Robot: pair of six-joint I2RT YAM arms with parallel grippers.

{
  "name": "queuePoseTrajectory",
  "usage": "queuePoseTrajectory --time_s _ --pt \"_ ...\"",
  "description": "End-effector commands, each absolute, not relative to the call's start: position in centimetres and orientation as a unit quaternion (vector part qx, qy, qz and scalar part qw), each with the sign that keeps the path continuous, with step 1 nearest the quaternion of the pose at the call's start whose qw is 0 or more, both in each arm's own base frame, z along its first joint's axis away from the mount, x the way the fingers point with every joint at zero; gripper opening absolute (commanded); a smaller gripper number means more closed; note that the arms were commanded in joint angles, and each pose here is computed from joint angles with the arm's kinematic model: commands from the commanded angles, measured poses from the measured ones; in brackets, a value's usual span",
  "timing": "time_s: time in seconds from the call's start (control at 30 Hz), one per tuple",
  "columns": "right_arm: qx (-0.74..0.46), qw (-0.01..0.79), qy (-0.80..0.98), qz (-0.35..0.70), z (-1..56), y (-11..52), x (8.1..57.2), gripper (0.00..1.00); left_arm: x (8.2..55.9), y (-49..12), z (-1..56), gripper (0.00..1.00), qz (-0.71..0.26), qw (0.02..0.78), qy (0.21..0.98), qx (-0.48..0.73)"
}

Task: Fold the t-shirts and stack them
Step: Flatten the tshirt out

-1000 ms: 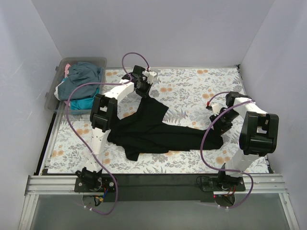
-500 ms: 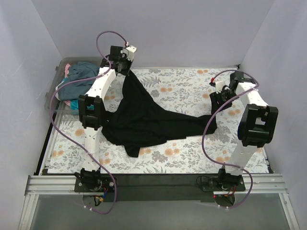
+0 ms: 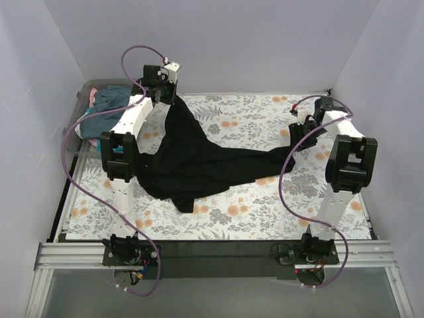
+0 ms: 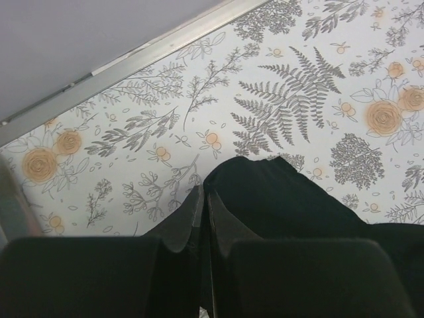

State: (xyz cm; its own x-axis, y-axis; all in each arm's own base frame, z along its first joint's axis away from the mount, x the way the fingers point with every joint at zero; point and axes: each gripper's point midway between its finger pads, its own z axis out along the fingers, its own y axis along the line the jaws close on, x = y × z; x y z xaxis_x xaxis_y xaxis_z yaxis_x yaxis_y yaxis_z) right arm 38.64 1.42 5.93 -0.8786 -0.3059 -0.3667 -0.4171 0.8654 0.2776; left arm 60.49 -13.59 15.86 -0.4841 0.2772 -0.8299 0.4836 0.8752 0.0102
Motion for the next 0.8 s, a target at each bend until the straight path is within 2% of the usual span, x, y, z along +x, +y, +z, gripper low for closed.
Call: queuePoseTrajectory --time_s 0.0,0.43,0.77 --pt "-0.169 0.208 0.948 0.17 7.1 1.2 42.7 0.51 59.5 -14.5 21.5 0.0 -0.129 0.498 0.826 0.231" --pt "-0.184 0.207 0.952 0.13 4.1 0.9 44.7 0.51 58.9 -13.9 20.1 0.0 -0.117 0.482 0.837 0.231" --pt "-0.199 0.196 0.957 0.073 2.2 2.0 44.5 0.5 58.5 -13.2 19.2 0.0 -0.101 0.479 0.842 0.228"
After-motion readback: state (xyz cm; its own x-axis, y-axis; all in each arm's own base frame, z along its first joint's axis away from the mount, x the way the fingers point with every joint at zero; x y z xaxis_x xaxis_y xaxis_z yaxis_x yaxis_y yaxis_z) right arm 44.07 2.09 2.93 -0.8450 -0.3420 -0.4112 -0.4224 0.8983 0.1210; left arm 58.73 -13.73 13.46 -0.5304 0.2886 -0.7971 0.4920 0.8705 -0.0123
